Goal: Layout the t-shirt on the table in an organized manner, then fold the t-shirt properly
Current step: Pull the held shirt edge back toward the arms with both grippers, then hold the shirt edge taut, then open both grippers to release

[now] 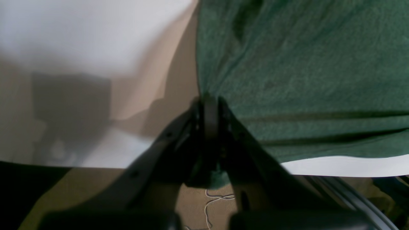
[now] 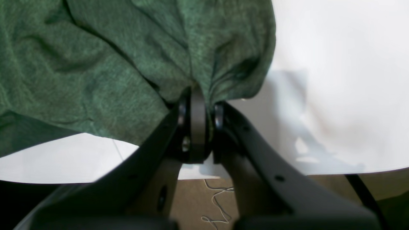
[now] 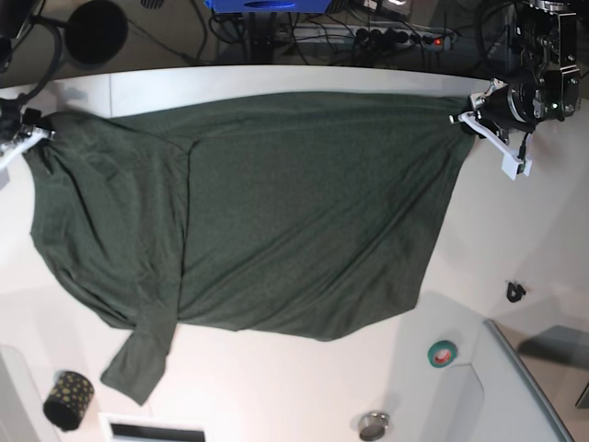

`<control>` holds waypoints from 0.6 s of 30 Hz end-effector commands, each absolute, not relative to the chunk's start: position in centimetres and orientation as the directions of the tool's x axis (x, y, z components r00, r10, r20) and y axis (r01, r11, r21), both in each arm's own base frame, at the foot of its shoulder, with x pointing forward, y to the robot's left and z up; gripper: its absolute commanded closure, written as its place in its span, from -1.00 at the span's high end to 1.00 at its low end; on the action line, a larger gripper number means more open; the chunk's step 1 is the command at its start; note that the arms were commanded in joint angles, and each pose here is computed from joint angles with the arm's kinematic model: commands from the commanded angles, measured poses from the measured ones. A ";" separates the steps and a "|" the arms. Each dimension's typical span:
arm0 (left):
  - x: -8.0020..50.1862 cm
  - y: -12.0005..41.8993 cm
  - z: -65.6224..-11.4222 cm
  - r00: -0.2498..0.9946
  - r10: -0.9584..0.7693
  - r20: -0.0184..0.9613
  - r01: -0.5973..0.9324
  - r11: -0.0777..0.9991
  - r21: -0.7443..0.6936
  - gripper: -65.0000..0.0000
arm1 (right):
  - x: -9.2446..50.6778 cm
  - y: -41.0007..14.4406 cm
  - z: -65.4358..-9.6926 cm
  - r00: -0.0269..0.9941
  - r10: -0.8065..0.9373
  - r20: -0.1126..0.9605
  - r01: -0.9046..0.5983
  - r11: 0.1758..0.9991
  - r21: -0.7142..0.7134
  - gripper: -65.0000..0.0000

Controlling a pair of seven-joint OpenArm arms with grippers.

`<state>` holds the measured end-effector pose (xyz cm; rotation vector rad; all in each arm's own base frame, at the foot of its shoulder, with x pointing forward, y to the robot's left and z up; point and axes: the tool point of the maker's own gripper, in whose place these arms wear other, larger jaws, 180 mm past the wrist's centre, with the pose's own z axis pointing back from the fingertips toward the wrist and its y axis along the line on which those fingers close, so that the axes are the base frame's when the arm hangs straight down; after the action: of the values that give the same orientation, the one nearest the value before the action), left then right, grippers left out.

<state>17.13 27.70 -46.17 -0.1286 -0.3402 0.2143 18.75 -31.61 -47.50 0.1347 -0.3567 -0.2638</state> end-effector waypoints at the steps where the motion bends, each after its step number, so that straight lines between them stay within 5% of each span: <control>1: 17.3 28.3 -45.6 0.919 0.213 0.332 -0.173 0.974 -0.146 -1.00 | 19.3 -32.9 -46.5 0.893 -0.270 0.361 0.227 0.961 0.156 -1.00; 18: 15.7 28.2 -46.2 0.929 0.213 0.302 -0.178 0.974 -0.140 -1.00 | 18.3 -34.0 -47.1 0.916 -0.217 0.339 0.210 0.976 0.058 -1.00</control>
<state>15.31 27.59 -46.81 -0.1289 -0.3017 0.2189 17.57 -32.87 -48.06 0.0458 -0.3179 -0.2239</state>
